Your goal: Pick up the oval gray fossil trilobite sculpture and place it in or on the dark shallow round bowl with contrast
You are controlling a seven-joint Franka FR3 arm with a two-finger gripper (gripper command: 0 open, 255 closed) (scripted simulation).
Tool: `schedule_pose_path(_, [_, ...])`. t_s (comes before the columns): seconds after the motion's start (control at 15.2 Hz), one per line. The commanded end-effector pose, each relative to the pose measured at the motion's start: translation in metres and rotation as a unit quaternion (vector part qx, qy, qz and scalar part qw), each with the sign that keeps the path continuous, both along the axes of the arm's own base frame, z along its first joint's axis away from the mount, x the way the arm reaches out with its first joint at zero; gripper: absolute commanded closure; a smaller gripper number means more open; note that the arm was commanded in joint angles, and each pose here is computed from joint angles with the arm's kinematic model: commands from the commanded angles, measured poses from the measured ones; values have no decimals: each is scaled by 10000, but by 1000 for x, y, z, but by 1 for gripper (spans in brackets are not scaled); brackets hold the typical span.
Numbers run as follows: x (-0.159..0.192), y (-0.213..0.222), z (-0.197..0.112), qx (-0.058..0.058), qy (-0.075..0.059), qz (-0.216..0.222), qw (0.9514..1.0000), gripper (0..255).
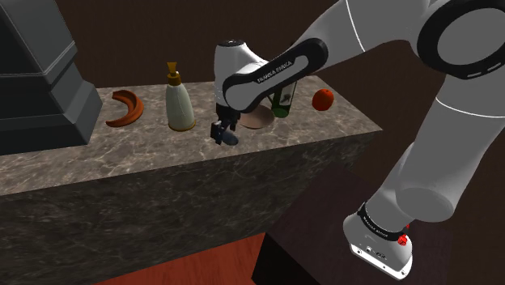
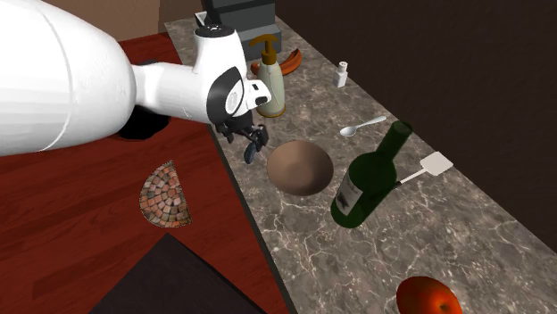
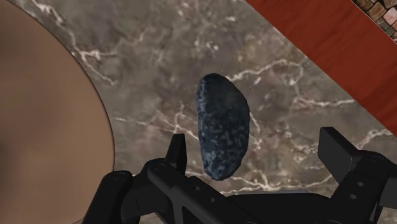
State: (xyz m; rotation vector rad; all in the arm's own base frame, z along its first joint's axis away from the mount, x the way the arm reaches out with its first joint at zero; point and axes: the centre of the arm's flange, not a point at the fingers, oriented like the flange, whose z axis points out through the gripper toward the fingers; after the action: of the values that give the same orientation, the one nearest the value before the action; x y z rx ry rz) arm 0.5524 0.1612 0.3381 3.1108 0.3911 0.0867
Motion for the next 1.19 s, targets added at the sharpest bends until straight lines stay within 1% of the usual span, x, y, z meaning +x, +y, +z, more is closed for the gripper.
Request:
schedule_pose_path(0.0, [0, 1, -10, 1, -3, 1, 10000, 0])
schedule_pose_path(0.13, [1, 1, -19, 2, -2, 1, 10000, 0])
schedule_pose_path(0.59, [1, 1, -19, 1, -2, 1, 10000, 0])
schedule_pose_path(0.66, [1, 1, -19, 1, -2, 1, 10000, 255])
schedule_pose_path(1.12, [1, 1, -19, 1, -2, 1, 10000, 255])
